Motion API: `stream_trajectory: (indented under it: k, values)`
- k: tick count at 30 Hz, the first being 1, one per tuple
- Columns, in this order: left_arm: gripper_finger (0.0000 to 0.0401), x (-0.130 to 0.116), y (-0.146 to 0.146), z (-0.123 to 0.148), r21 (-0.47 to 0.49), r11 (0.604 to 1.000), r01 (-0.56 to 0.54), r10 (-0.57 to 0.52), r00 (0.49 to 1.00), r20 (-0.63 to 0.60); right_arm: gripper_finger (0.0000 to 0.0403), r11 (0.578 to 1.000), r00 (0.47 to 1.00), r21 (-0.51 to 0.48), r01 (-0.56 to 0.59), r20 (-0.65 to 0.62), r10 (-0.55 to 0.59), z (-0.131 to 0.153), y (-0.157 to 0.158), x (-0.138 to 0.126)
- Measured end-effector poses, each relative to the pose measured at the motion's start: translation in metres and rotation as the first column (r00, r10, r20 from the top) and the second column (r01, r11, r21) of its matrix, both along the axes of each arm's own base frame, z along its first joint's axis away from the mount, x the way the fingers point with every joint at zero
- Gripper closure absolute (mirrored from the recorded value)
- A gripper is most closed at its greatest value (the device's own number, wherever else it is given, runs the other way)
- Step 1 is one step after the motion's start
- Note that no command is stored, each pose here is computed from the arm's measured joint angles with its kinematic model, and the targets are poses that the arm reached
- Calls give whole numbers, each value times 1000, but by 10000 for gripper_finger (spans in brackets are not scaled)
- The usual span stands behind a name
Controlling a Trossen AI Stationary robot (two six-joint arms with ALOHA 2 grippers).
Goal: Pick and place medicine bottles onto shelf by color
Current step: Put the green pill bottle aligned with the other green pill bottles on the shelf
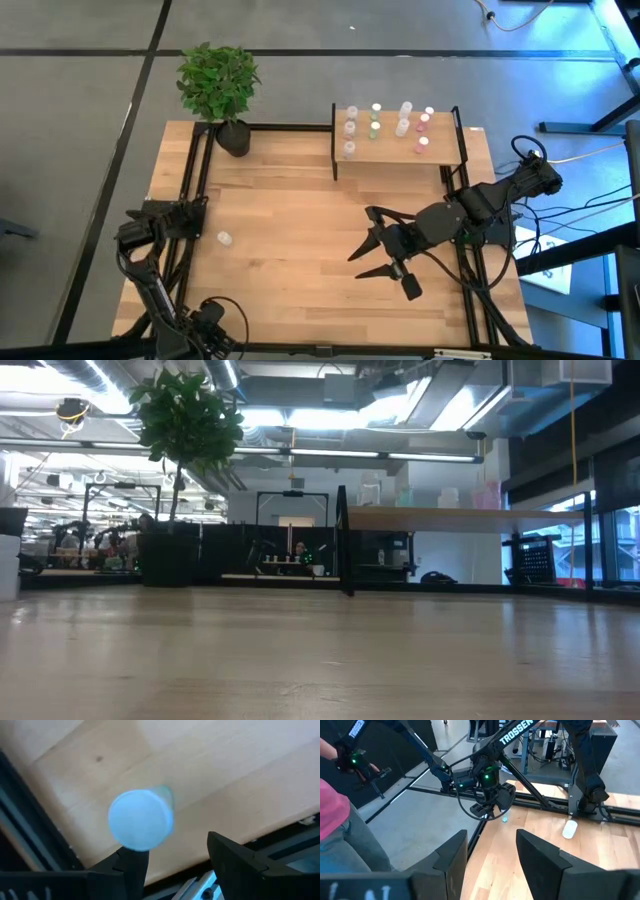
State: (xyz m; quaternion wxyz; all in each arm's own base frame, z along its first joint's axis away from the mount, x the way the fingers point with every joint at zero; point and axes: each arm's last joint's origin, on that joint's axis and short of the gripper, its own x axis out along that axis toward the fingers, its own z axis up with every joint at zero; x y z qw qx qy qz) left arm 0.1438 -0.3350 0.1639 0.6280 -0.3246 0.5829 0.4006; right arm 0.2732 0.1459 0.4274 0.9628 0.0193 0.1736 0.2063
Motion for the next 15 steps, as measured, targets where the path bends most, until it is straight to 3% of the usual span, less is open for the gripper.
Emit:
stream_trajectory:
  k: [15]
  values:
    - [207,-1,9,2,112,994,-12,9,1000,29,231,1000,1000,19,8,-9,-7,0,0,0]
